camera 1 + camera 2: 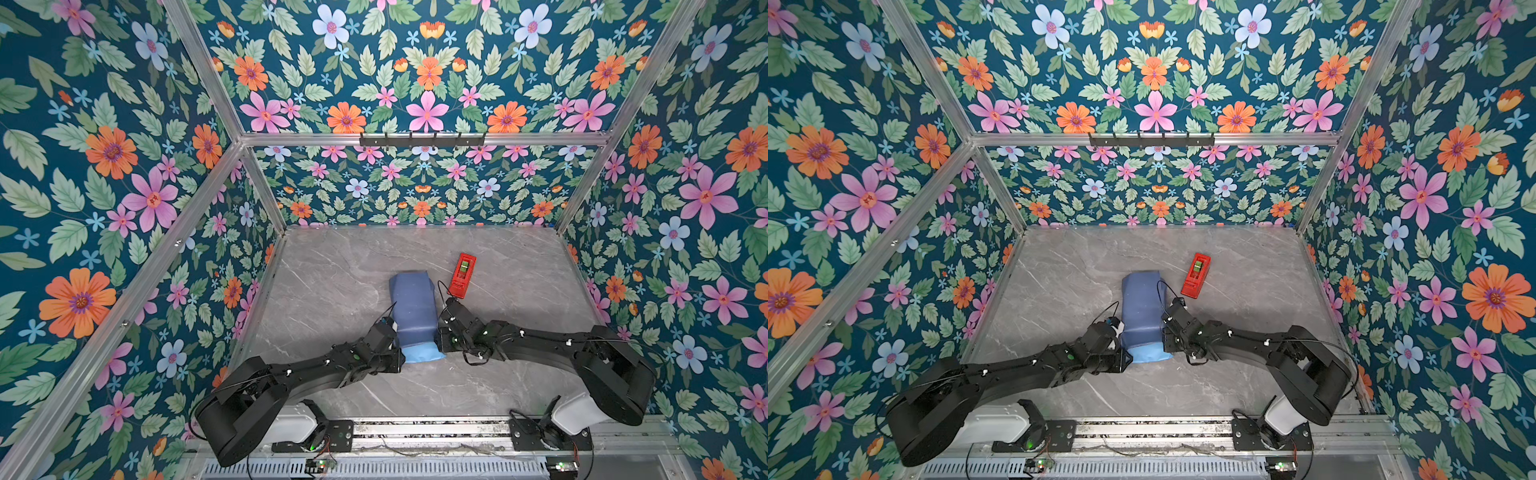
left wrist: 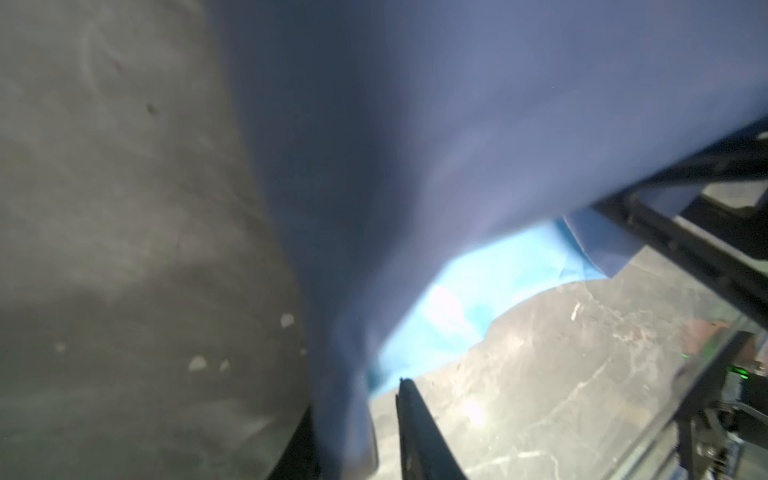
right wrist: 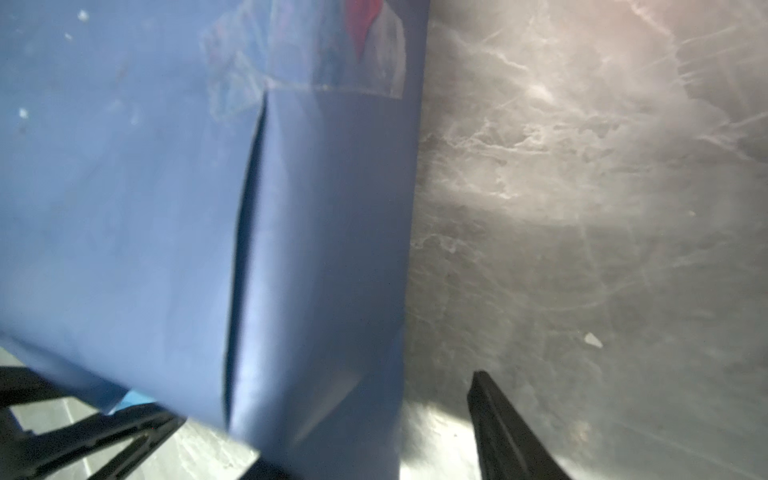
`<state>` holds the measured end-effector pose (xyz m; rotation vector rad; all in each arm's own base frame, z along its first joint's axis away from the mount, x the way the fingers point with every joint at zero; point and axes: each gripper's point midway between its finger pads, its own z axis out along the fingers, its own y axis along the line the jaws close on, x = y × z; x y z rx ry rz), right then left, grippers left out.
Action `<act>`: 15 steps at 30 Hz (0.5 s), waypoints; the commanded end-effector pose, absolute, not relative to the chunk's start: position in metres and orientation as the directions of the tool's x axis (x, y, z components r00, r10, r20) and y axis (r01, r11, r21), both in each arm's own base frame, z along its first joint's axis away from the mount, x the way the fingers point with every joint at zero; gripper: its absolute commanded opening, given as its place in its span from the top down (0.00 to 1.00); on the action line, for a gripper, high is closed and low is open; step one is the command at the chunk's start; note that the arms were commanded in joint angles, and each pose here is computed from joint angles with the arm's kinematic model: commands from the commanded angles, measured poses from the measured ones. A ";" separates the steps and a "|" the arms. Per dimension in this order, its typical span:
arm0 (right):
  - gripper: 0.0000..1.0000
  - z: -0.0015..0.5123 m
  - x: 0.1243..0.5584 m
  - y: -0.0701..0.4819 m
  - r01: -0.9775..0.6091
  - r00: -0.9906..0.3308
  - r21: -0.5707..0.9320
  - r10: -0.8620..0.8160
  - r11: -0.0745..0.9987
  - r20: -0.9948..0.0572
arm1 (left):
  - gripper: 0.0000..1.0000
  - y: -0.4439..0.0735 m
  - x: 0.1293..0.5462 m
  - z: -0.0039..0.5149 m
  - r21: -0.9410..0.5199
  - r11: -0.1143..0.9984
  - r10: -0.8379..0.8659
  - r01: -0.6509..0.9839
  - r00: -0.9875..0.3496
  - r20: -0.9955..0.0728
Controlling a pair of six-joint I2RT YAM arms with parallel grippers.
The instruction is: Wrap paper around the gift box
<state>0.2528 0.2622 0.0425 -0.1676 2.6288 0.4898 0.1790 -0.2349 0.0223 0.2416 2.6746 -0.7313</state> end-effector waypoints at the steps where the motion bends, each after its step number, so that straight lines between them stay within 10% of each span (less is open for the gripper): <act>1: 0.47 0.045 0.255 0.263 -0.191 -0.885 0.318 -0.022 0.929 -0.466 | 0.74 -0.229 0.169 0.016 -0.457 0.862 0.069 0.221 -0.943 -0.327; 15: 0.48 0.047 0.255 0.263 -0.192 -0.885 0.321 -0.022 0.927 -0.465 | 0.91 -0.230 0.180 0.024 -0.464 0.873 -0.016 0.149 -0.943 -0.333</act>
